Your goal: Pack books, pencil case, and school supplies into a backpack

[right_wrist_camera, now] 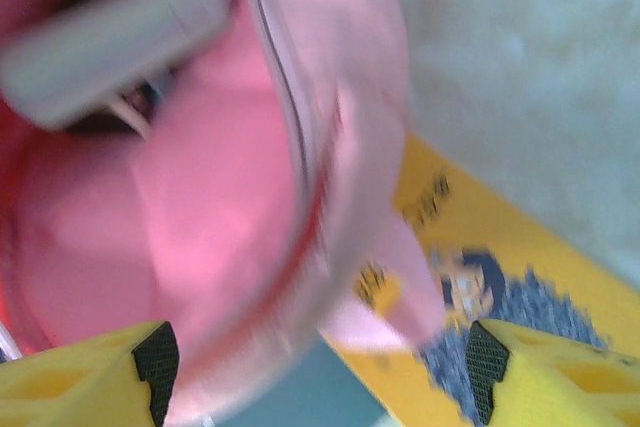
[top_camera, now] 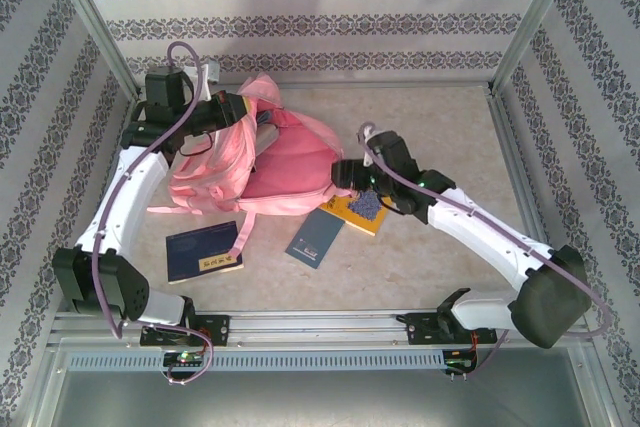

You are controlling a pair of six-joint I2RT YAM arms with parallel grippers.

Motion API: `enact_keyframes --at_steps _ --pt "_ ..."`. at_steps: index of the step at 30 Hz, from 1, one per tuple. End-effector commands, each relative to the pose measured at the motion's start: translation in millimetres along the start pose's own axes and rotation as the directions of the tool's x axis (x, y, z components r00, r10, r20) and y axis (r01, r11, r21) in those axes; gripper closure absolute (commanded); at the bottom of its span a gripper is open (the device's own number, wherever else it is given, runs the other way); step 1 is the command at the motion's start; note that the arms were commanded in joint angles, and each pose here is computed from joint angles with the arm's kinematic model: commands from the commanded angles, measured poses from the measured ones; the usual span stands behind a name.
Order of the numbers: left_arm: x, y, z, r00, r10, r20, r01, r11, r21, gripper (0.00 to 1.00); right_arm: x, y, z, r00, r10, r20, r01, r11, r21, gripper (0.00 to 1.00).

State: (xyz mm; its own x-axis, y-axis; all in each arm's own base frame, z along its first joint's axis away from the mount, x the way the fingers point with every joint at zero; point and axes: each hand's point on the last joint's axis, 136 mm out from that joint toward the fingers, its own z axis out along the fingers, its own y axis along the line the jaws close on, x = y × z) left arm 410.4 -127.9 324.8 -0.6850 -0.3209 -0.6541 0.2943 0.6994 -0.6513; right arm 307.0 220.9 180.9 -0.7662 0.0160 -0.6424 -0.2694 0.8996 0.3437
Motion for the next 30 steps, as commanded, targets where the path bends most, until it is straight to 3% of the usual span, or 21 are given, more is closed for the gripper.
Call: enact_keyframes --at_steps 1,3,5,8,12,23,30 --pt "-18 16 6 0.998 0.036 0.046 -0.033 0.998 -0.049 1.00 33 1 9 0.988 -0.098 -0.123 0.100 0.995 0.015 0.20" --pt "-16 20 12 0.999 0.019 0.031 -0.017 0.999 -0.048 1.00 49 -5 23 0.981 -0.113 -0.161 0.129 0.988 0.090 0.17" --pt "-12 24 17 1.000 0.002 0.014 -0.002 0.999 -0.048 1.00 74 10 37 0.945 -0.164 -0.281 0.165 0.986 -0.020 0.21" --pt "-4 29 22 1.000 -0.005 -0.005 0.005 0.998 -0.063 1.00 99 32 58 0.895 -0.252 -0.368 0.220 0.967 -0.126 0.31" --pt "3 51 28 1.000 -0.012 -0.021 0.009 0.989 -0.150 1.00 108 41 89 0.850 -0.297 -0.435 0.270 0.955 -0.124 0.34" --pt "-34 65 10 0.995 -0.001 0.098 0.024 0.970 -0.240 1.00 114 3 138 0.823 -0.277 -0.496 0.350 0.935 0.059 0.30" --pt "-21 76 22 0.997 -0.043 0.056 0.055 0.972 -0.231 1.00 123 -23 143 0.815 -0.221 -0.535 0.343 0.929 0.138 0.28"
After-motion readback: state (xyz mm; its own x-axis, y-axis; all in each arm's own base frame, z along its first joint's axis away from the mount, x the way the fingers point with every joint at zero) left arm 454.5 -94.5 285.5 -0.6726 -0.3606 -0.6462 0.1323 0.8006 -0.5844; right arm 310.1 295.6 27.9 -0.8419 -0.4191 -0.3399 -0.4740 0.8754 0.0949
